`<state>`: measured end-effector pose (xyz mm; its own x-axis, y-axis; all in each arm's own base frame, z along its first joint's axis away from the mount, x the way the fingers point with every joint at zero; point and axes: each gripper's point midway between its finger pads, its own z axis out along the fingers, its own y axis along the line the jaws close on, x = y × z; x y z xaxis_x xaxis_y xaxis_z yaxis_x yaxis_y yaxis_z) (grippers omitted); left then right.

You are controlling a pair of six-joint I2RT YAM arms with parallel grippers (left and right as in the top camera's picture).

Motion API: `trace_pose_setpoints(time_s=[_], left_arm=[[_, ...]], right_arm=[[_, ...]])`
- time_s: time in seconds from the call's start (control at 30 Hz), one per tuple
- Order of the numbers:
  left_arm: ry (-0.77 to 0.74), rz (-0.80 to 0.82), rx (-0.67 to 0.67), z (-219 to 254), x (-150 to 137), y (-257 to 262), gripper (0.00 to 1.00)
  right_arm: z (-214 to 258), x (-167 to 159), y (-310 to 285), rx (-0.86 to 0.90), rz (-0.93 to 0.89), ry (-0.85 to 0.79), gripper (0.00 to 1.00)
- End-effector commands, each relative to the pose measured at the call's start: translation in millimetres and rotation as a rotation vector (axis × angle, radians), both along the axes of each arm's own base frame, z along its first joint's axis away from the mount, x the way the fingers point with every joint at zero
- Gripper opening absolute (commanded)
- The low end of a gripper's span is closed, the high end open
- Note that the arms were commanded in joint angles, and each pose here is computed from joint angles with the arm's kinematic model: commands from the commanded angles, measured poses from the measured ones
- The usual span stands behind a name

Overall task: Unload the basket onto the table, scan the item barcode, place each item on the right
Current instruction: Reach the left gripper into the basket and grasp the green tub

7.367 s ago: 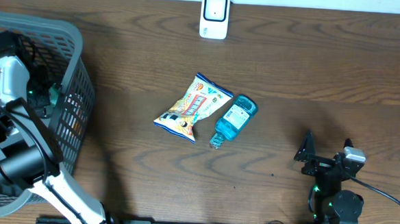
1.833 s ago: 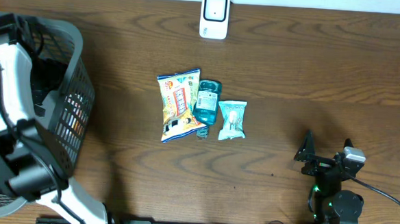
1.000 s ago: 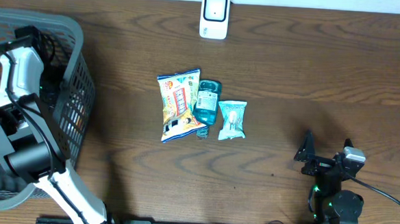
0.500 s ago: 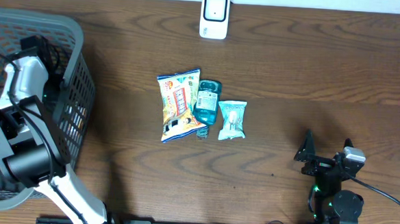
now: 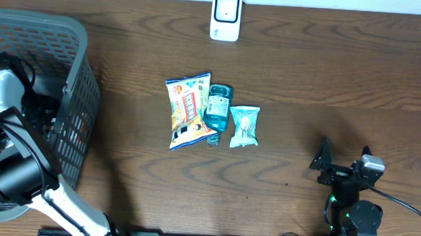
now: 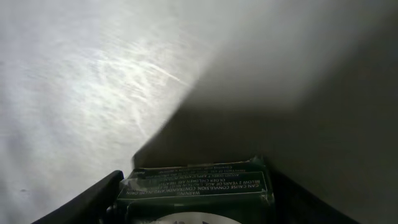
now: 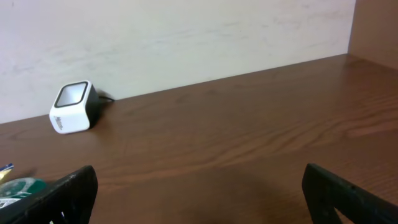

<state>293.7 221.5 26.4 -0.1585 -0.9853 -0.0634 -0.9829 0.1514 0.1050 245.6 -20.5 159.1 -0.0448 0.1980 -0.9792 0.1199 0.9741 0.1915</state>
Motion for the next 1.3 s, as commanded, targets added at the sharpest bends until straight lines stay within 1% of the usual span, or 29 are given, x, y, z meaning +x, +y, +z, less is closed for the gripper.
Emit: trace_pose_setpoints(time_s=[0.0, 0.03, 0.07, 0.13, 0.17, 0.23, 0.4, 0.5, 0.7, 1.0, 1.27], left_arm=[[0.129, 0.005, -0.021, -24, -31, -3, 0.69], [0.13, 0.005, -0.025, -24, -31, -3, 0.7], [0.126, 0.006, -0.028, -24, -30, -4, 0.76], [0.109, 0.008, -0.035, -20, -28, -6, 0.83], [0.1, 0.009, -0.032, -16, -27, -6, 0.93], [0.075, 0.016, -0.014, -4, -26, -5, 0.98], [-0.001, 0.021, 0.037, 33, -24, -3, 0.98], [-0.031, 0.047, 0.034, 42, -22, -7, 0.98], [-0.015, 0.095, 0.021, 31, -28, -11, 0.98], [-0.03, 0.094, 0.019, 1, -32, -17, 0.98], [-0.051, 0.074, 0.032, -6, -29, -15, 0.98]], right_arm=[[0, 0, 2, 0.009, 0.005, -0.003, 0.99], [0, 0, 2, 0.009, 0.005, -0.003, 0.99], [0, 0, 2, 0.009, 0.005, -0.003, 0.99], [0, 0, 2, 0.009, 0.005, -0.003, 0.99], [0, 0, 2, 0.009, 0.005, -0.003, 0.99], [0, 0, 2, 0.009, 0.005, -0.003, 0.99], [0, 0, 2, 0.009, 0.005, -0.003, 0.99], [0, 0, 2, 0.009, 0.005, -0.003, 0.99], [0, 0, 2, 0.009, 0.005, -0.003, 0.99], [0, 0, 2, 0.009, 0.005, -0.003, 0.99], [0, 0, 2, 0.009, 0.005, -0.003, 0.99]])
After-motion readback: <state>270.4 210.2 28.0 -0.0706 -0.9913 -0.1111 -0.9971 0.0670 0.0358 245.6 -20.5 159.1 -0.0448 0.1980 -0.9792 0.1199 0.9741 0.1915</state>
